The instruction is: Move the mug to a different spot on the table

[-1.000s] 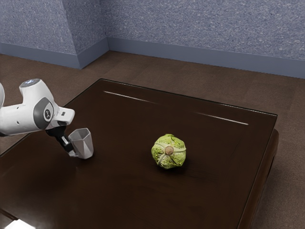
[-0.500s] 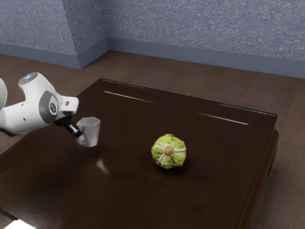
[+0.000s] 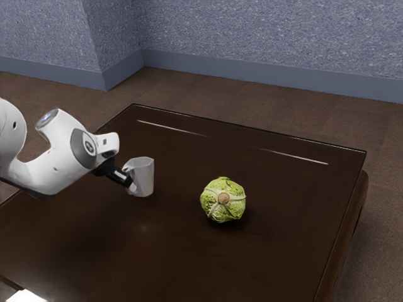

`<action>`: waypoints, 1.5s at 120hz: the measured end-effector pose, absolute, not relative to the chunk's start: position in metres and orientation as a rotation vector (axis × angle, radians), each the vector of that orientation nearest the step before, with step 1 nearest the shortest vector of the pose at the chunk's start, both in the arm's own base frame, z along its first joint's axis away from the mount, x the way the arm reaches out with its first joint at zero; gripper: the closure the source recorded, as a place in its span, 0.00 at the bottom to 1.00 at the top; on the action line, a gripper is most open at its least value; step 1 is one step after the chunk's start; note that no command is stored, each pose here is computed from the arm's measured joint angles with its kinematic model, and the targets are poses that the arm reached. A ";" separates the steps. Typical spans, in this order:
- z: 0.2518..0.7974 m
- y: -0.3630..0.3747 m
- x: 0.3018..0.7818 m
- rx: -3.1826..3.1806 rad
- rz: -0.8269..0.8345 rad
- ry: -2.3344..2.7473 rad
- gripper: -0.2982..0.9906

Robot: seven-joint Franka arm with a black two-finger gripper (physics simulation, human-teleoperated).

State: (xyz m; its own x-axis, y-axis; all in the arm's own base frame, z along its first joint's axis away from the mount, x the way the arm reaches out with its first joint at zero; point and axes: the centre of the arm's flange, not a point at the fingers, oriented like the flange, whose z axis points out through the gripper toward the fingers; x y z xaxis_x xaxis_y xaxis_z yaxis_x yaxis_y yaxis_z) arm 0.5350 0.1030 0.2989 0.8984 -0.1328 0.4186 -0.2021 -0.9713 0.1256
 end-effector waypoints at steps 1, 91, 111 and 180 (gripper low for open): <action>0.298 0.102 0.534 2.897 0.620 -0.254 0.76; 0.264 0.087 0.509 2.869 0.567 -0.114 0.45; 0.259 0.086 0.479 2.848 0.530 -0.036 0.33; 0.354 0.061 0.493 2.811 0.770 -0.255 0.24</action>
State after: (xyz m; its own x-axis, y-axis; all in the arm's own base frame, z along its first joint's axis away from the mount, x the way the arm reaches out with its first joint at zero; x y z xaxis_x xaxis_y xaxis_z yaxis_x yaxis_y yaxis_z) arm 0.4933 0.0607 0.3540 0.8481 -0.1089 0.5186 -0.2216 -0.9619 0.1604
